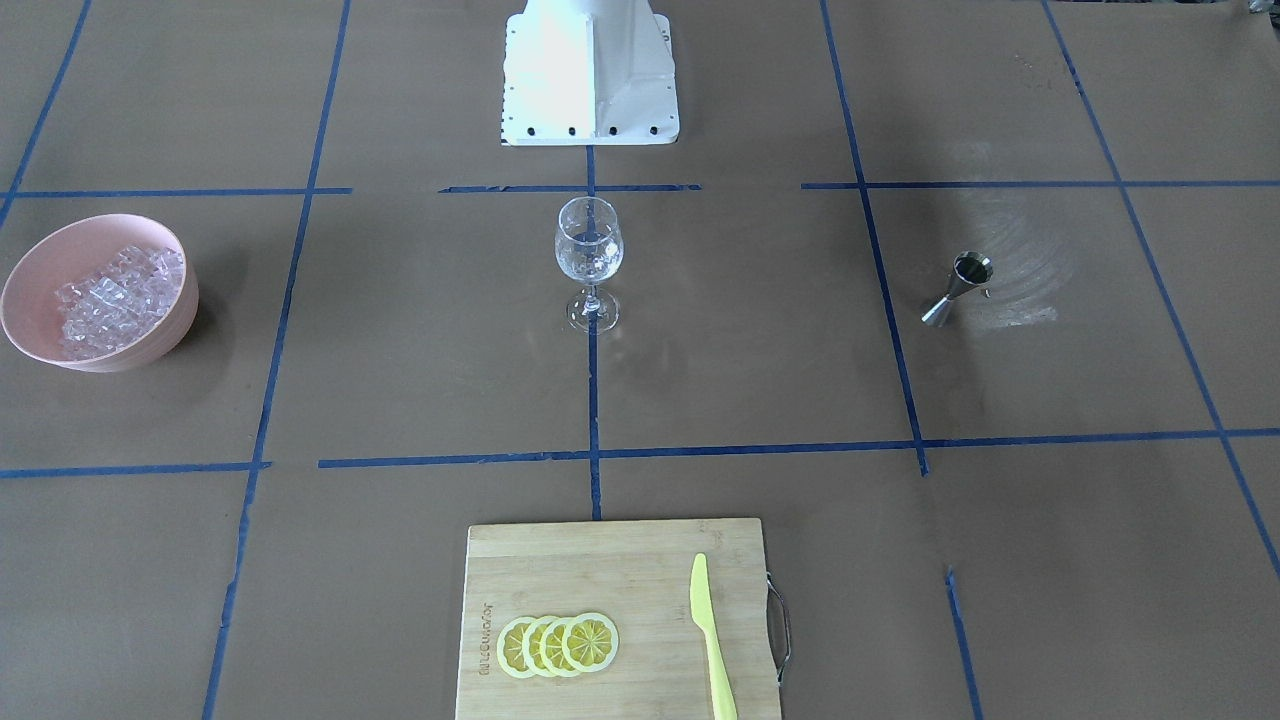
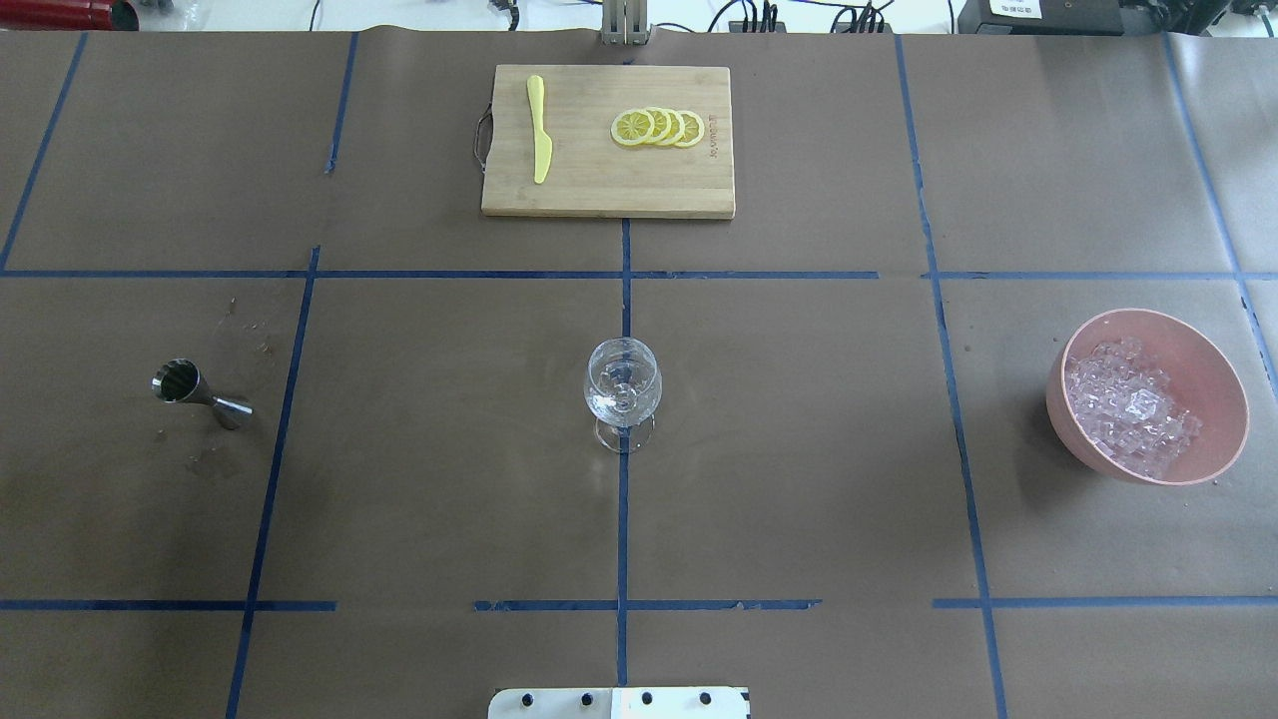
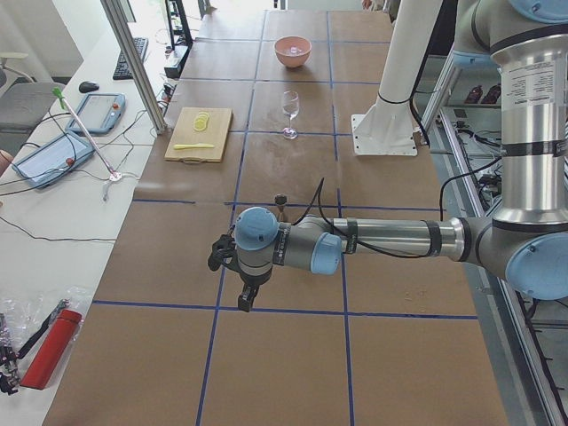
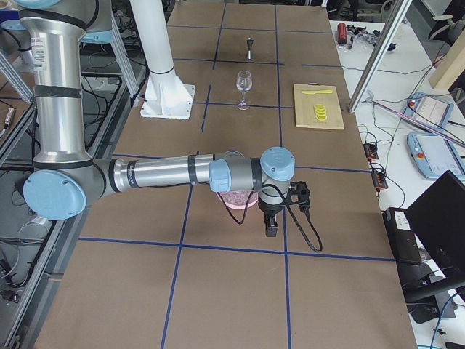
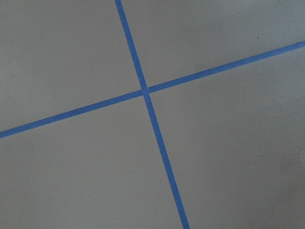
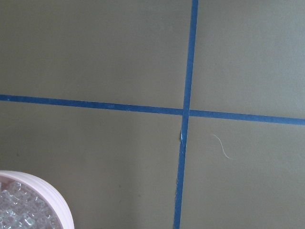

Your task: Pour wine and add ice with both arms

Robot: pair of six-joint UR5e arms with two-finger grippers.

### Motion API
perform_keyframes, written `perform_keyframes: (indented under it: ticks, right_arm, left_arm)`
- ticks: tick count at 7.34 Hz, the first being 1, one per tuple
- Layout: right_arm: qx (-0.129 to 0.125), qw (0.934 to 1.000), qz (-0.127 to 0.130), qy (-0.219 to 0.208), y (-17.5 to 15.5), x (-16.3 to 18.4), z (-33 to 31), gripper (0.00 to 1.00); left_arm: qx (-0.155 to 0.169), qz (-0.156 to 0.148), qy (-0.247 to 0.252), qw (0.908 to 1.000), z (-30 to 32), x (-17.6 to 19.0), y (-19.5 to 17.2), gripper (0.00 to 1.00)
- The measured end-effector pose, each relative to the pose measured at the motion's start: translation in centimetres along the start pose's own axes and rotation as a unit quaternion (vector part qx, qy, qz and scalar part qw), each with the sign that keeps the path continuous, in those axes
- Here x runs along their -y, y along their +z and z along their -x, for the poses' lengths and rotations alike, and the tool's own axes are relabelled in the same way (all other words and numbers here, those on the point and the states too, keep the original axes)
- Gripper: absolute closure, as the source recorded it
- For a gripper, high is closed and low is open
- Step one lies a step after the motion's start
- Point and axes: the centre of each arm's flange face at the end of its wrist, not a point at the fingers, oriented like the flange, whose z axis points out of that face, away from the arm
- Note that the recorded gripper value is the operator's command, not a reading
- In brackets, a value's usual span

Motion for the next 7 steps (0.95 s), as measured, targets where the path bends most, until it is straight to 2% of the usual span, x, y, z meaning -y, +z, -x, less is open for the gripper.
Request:
perform_keyframes:
  ticks: [2, 4, 5, 6, 7]
  right_arm:
    - [0.003, 1.0, 0.0, 0.001, 0.0, -0.1, 0.0, 0.0]
    - [0.011, 0.9999, -0.007, -0.008, -0.5, -0.2, 0.7, 0.0]
    - [0.022, 0.9996, -0.011, -0.014, -0.8, -0.5, 1.2, 0.0]
    - [0.034, 0.9992, -0.013, -0.017, -0.8, -0.9, 1.5, 0.0]
    - [0.04, 0.9987, -0.018, -0.025, -0.8, -1.1, 1.8, 0.0]
  left_arm:
    - [-0.002, -0.017, 0.018, 0.9997, -0.5, 0.2, -0.3, 0.0]
    - [-0.005, -0.051, 0.061, 0.9968, -1.6, 1.0, -0.6, 0.0]
    - [-0.007, -0.069, 0.088, 0.9937, -2.7, 1.5, -0.5, 0.0]
    - [-0.012, -0.091, 0.092, 0.9915, -4.1, 2.1, -0.5, 0.0]
    - [-0.026, -0.115, 0.071, 0.9905, -6.3, 2.8, 0.2, 0.0]
